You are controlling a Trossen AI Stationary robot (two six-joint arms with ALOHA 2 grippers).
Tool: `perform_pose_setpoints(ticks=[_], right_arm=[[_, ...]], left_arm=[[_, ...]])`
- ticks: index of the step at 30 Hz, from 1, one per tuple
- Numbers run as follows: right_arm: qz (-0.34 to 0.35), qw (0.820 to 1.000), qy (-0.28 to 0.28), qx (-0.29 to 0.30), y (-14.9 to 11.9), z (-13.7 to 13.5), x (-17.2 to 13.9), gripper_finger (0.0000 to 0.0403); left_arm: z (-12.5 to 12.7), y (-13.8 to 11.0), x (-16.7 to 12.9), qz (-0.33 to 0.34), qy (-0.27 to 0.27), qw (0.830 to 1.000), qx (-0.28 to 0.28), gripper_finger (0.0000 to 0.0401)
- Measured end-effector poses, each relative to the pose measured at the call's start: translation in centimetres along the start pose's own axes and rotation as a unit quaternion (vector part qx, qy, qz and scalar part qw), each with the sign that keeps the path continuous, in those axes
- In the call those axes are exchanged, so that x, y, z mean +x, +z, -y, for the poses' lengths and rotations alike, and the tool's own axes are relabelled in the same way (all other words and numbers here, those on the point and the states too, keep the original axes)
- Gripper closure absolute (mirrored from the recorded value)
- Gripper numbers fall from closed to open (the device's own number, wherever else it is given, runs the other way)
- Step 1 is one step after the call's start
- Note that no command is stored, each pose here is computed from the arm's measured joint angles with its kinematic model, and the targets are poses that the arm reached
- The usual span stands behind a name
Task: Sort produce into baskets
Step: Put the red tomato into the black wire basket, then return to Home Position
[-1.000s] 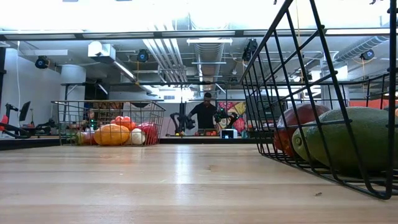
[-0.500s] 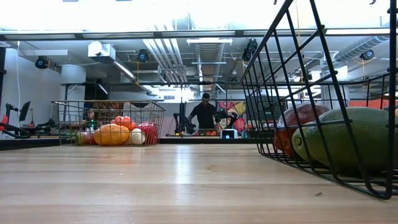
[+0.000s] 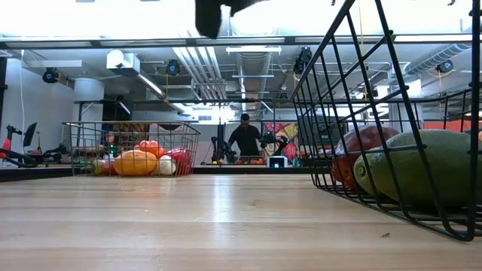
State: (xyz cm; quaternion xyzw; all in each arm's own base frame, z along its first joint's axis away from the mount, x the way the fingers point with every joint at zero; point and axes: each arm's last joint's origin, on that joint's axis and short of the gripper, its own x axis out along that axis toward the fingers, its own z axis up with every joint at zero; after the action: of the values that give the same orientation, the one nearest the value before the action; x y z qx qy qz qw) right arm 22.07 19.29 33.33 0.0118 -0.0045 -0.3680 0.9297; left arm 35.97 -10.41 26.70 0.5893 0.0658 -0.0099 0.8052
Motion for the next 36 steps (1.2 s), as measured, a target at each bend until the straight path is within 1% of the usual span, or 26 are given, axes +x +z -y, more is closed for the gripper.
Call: perform_pose_setpoints(ticks=[4, 8, 19, 26, 30, 32, 34, 36], right_arm=[[0.000, 1.000, 0.000, -0.010, 1.1, -0.1, 0.0, 0.0048], [0.000, 1.000, 0.000, -0.017, 1.4, -0.2, 0.0, 0.0048], [0.000, 1.000, 0.000, -0.023, 1.2, -0.4, 0.0, 0.0048], [0.000, 1.000, 0.000, -0.017, 1.1, -0.4, 0.0, 0.0048], [0.000, 0.999, 0.001, -0.038, 0.7, -0.6, 0.0, 0.0048], [0.005, 0.999, 0.005, -0.049, 0.2, -0.8, 0.0, 0.0049], [0.021, 0.999, 0.025, -0.043, -0.4, -0.8, 0.0, 0.0049], [0.045, 0.997, 0.057, -0.025, -1.2, -0.8, 0.1, 0.0049]], left_arm=[[0.9, -0.2, -0.1, -0.006, -0.045, 0.999, -0.027, 0.0191], [1.0, -0.2, -0.1, -0.009, -0.052, 0.998, -0.043, 0.0191], [1.2, -0.3, -0.1, -0.013, -0.057, 0.997, -0.053, 0.0191], [1.6, -0.4, -0.2, -0.026, -0.076, 0.994, -0.072, 0.0191], [1.5, -0.4, -0.5, -0.033, -0.086, 0.987, -0.128, 0.0191], [1.2, -0.3, -0.9, -0.020, -0.101, 0.981, -0.163, 0.0191], [0.7, -0.1, -1.5, 0.003, -0.120, 0.972, -0.204, 0.0191], [0.1, 0.0, -2.0, 0.019, -0.129, 0.962, -0.240, 0.0191]])
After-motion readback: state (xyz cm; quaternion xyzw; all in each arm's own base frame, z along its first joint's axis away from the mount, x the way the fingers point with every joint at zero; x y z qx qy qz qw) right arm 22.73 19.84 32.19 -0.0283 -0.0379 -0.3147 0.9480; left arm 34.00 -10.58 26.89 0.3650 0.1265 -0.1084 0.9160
